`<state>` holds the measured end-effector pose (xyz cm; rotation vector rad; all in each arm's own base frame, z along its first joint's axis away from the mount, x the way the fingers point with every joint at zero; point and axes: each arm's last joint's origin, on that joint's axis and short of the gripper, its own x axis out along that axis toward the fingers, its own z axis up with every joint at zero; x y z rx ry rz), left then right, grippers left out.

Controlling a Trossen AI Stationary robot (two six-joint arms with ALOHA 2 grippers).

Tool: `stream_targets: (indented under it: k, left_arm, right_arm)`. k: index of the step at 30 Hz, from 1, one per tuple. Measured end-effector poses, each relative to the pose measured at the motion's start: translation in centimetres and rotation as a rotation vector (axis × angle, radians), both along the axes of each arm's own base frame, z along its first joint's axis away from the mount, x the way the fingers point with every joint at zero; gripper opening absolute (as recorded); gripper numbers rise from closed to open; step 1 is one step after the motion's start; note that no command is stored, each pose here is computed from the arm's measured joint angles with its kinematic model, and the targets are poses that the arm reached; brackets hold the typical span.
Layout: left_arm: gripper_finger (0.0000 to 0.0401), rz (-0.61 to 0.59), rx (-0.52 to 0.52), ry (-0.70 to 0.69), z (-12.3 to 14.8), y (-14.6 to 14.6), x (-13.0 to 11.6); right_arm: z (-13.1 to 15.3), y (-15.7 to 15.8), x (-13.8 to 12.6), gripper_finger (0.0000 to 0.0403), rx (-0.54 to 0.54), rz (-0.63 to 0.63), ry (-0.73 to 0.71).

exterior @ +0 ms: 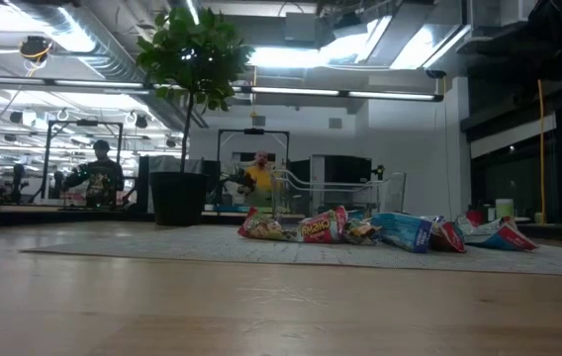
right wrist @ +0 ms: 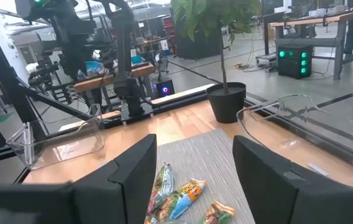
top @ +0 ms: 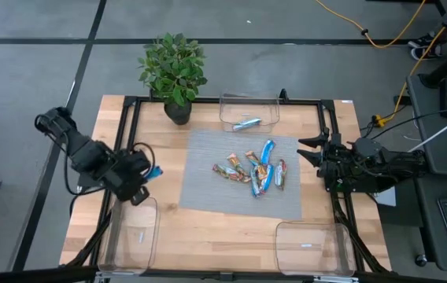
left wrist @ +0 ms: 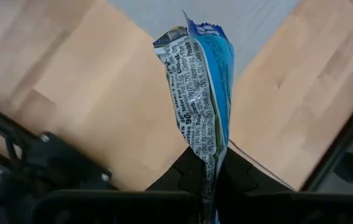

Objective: Pick and place Granola Bars by type
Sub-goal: Put the blue granola bar into the bottom left transparent bin

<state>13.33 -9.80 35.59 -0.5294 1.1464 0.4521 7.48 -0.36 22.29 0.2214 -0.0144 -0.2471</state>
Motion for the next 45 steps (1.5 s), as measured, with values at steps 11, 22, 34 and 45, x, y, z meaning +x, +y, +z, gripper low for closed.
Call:
stream_targets:
  k: [11,22,34,45]
  left_arm:
    - [0.0015,0.087,-0.048,0.005,-1.0,-3.9,-1.4]
    - [0.0015,0.196,0.033,0.052,-4.5,-9.5,-1.6]
    - [0.0015,0.205,0.034,0.126,-8.8,-13.9,0.5]
    - [0.0015,0.232,0.035,0.28,-11.6,-16.2,0.1]
  right_arm:
    - [-0.1,0.0,0.0,0.0213,-0.001,0.0,0.009]
    - [-0.1,0.0,0.0,0.0213,-0.001,0.0,0.01]
    - [-0.1,0.0,0.0,0.0213,-0.024,0.0,0.015]
    - [-0.1,0.0,0.0,0.0213,-0.021,0.0,0.014]
